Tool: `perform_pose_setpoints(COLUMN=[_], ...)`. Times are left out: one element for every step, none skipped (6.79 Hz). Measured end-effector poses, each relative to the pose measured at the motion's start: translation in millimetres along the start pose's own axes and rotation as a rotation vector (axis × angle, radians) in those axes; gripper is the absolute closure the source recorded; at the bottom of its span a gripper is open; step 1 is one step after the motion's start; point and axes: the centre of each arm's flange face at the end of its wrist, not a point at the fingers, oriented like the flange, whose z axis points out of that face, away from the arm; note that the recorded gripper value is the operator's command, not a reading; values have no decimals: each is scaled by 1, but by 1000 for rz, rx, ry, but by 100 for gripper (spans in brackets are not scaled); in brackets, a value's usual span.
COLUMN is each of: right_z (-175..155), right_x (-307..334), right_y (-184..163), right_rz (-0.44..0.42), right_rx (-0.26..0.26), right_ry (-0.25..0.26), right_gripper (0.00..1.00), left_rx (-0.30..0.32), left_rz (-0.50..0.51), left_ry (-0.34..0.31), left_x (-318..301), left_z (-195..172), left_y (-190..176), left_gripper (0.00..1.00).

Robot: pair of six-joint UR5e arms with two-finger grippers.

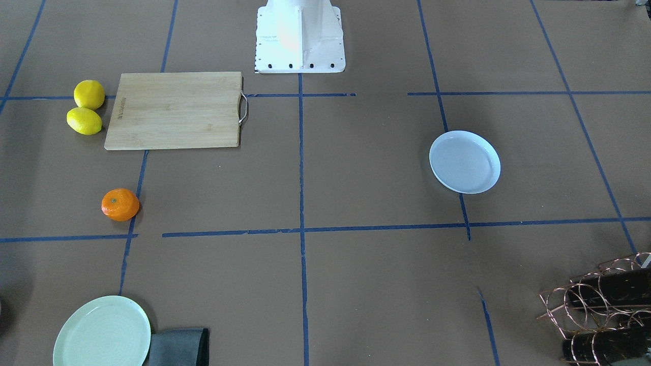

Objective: Pick orange to plate

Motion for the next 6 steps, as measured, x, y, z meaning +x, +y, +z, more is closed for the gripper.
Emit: perform_pose_setpoints(right_z=[-10, -13, -9, -5, -1, 2], right_x=[-14, -28, -44, -53, -57, -58], right_y=[-18, -32, -42, -46, -48, -48], right_rz=[-29, -60, -95, -116, -126, -126], right_rx=[20, 29, 28, 27, 22, 15], right_ry=[-2, -1, -2, -4, -8, -14], right_gripper=[0, 0, 0, 0, 0, 0], left_rx=[-1, -4, -5, 9, 38, 71], left_rz=[53, 79, 58, -5, -66, -127], left_ry=[10, 17, 23, 34, 44, 37], left_x=[23, 38, 52, 71, 102, 135], left_z=[9, 15, 20, 27, 46, 69], left_y=[-13, -24, -31, -35, -36, -32], left_gripper=[0, 0, 0, 0, 0, 0])
